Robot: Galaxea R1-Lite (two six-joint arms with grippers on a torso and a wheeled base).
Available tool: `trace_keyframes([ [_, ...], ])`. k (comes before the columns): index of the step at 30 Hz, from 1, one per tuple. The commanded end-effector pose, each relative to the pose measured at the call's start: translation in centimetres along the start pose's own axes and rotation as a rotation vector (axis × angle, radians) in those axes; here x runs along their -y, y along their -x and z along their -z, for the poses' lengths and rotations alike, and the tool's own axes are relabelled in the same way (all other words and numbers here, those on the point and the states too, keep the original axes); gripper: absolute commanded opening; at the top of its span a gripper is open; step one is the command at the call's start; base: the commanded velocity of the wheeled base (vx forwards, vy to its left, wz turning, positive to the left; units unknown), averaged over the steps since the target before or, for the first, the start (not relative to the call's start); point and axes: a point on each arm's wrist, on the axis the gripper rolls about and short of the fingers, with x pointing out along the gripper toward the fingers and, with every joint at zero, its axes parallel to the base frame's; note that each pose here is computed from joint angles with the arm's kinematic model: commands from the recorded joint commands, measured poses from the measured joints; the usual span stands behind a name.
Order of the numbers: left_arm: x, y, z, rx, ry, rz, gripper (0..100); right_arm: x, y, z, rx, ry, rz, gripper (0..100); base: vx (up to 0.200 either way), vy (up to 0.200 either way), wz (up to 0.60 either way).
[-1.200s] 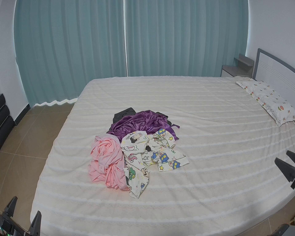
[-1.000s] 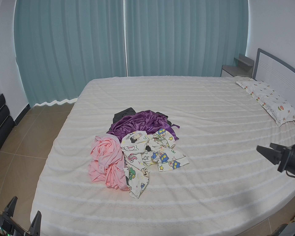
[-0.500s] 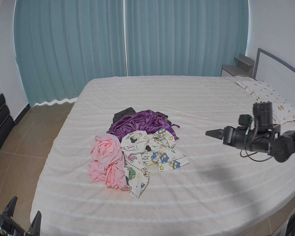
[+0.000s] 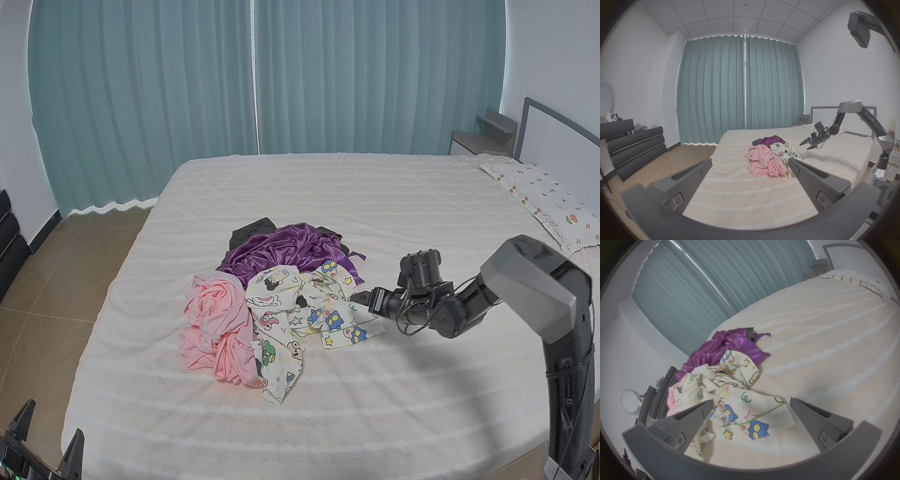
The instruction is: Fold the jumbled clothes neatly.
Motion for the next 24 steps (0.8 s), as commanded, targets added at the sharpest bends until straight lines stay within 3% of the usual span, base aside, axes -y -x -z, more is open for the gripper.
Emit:
trace_keyframes([
  [1,0.0,0.0,0.5,-0.001,0.001,0.0,100,1.1,-3.0,2.9,-0.055,0.011,0.023,100,0.0,0.0,0.0],
  [10,0.0,0.0,0.5,-0.001,0.0,0.0,100,0.3,-3.2,3.5,-0.064,0.057,0.007,100,0.0,0.0,0.0],
  [11,0.0,0.0,0.5,-0.001,0.001,0.0,100,0.1,-3.3,3.5,-0.062,0.071,0.001,0,0.0,0.0,0.0],
  [16,0.0,0.0,0.5,-0.001,0.0,0.0,100,-0.3,-3.8,4.0,-0.087,0.092,0.01,0,0.0,0.0,0.0],
  [24,0.0,0.0,0.5,-0.001,0.001,0.0,100,-0.4,-3.0,3.4,-0.054,0.105,0.048,0,0.0,0.0,0.0],
])
